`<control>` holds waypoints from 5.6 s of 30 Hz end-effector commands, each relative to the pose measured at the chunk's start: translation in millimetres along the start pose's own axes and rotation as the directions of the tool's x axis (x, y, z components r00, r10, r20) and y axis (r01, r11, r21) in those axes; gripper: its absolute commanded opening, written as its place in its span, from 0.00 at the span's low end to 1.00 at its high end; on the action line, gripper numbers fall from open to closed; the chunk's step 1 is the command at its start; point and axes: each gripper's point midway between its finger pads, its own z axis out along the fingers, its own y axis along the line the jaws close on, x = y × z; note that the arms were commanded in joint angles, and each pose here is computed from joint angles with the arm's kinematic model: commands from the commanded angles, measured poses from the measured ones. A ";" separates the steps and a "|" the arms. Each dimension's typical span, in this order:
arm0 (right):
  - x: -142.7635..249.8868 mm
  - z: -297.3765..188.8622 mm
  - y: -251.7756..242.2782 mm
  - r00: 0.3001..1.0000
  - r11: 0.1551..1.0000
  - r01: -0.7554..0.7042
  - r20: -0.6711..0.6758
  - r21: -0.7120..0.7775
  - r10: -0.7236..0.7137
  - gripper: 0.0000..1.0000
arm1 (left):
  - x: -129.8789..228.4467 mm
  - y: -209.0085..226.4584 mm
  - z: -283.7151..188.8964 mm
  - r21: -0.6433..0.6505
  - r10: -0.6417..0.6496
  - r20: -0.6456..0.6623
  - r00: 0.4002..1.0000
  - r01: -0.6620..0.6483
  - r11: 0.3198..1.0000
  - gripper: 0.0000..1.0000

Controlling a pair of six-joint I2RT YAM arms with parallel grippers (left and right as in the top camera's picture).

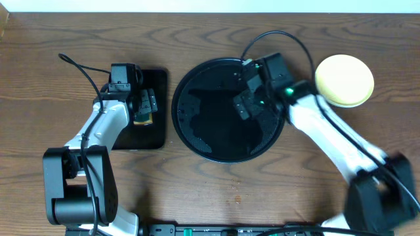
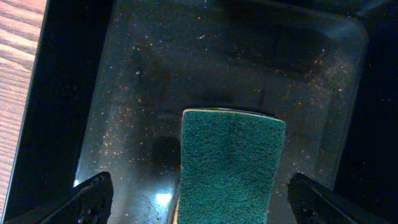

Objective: Clean dirty plates on tray and stack at the side

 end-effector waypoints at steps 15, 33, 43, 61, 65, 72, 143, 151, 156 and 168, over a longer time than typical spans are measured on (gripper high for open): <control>8.7 -391.6 -73.8 0.603 0.745 -0.353 0.747 0.566 -0.282 0.99 | -3.9 2.8 -3.0 -0.010 -0.009 0.014 1.000 0.010 1.000 0.89; 94.2 -296.2 -49.5 0.316 0.801 -0.385 0.881 0.459 -0.353 0.99 | -3.9 2.8 -3.0 -0.010 -0.009 0.014 1.000 0.010 1.000 0.90; 120.5 -215.9 -62.9 0.434 0.837 -0.386 0.877 0.388 -0.207 0.99 | -3.9 2.8 -3.0 -0.010 -0.009 0.014 1.000 0.010 1.000 0.89; 167.7 -160.7 -85.0 0.653 0.809 -0.425 0.757 0.407 -0.038 0.99 | -3.9 2.8 -3.0 -0.010 -0.009 0.014 1.000 0.010 1.000 0.89; 168.1 -160.9 -85.6 0.653 0.807 -0.427 0.756 0.409 -0.038 0.99 | -3.9 2.8 -3.0 -0.010 -0.009 0.014 1.000 0.010 1.000 0.89; 168.1 -160.8 -85.6 0.653 0.807 -0.427 0.756 0.408 -0.038 0.99 | -3.9 2.8 -3.0 -0.010 -0.009 0.014 1.000 0.010 1.000 0.89; 168.1 -160.8 -85.6 0.653 0.807 -0.427 0.756 0.408 -0.038 0.99 | 31.4 28.2 -303.6 0.422 -0.409 0.903 0.129 -0.098 0.901 0.90; 168.1 -160.8 -85.6 0.653 0.807 -0.427 0.756 0.408 -0.038 0.99 | 49.6 24.8 -237.2 0.410 -0.384 0.886 0.259 -0.051 0.911 0.90; 168.1 -160.8 -85.6 0.653 0.807 -0.427 0.756 0.408 -0.038 0.99 | 69.6 22.1 -182.2 0.376 -0.340 0.816 0.468 0.017 0.926 0.90; 168.1 -160.8 -85.6 0.653 0.807 -0.427 0.756 0.408 -0.038 0.99 | 90.0 10.6 -152.3 0.224 -0.125 0.797 0.591 -0.096 0.970 0.89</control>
